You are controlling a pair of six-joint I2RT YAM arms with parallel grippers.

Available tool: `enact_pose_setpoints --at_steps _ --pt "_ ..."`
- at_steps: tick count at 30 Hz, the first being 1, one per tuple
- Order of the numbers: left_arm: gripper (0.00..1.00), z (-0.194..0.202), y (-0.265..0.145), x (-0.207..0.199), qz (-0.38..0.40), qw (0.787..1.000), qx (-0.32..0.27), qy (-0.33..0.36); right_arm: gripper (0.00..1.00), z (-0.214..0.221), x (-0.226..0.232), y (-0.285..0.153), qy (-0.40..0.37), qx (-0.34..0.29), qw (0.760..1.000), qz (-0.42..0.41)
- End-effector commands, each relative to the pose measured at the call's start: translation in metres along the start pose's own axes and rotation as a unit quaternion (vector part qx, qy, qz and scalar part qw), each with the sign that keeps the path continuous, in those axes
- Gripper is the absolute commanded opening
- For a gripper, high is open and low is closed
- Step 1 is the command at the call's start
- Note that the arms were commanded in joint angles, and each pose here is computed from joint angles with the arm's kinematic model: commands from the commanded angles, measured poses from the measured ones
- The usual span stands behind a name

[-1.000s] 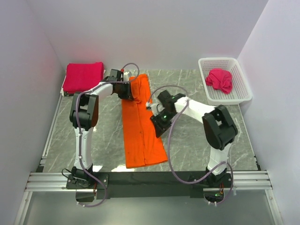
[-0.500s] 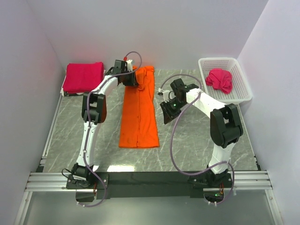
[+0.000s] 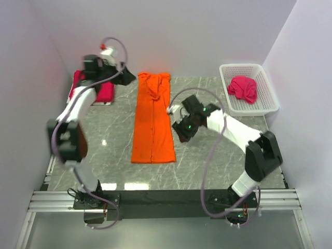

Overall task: Fold and stack the t-shirts
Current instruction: Fold the tshirt

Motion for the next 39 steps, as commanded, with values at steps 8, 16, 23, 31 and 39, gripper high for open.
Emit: enact_pose_setpoints --at_steps 8,16,23,31,39 --pt "0.84 0.079 -0.159 -0.042 0.083 0.968 0.056 0.23 0.52 0.03 0.062 0.036 -0.226 0.007 0.973 0.051" --pt "0.74 0.182 -0.194 -0.065 0.152 0.952 0.115 0.238 0.52 0.042 0.088 0.063 -0.296 -0.002 0.954 0.047" --pt "0.72 0.227 -0.21 -0.074 0.188 0.909 0.147 0.343 0.5 0.05 0.092 0.091 -0.308 0.021 0.95 0.039" --pt "0.71 0.263 -0.2 -0.089 0.209 0.833 0.132 0.495 0.15 0.058 0.096 0.101 -0.297 0.044 0.954 0.015" --pt "0.66 0.278 -0.17 -0.12 0.242 0.792 0.1 0.552 0.0 0.061 0.101 0.093 -0.282 0.05 0.958 -0.002"
Point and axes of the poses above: each gripper's point midway between its finger pads, its own y axis out along the fingers, its own x axis along the line the jaws close on, z = x × y, the point moved 7 cm from there along -y, back along the fingers, and after that the axes turned 6 degrees about y, right-handed, at the moved point
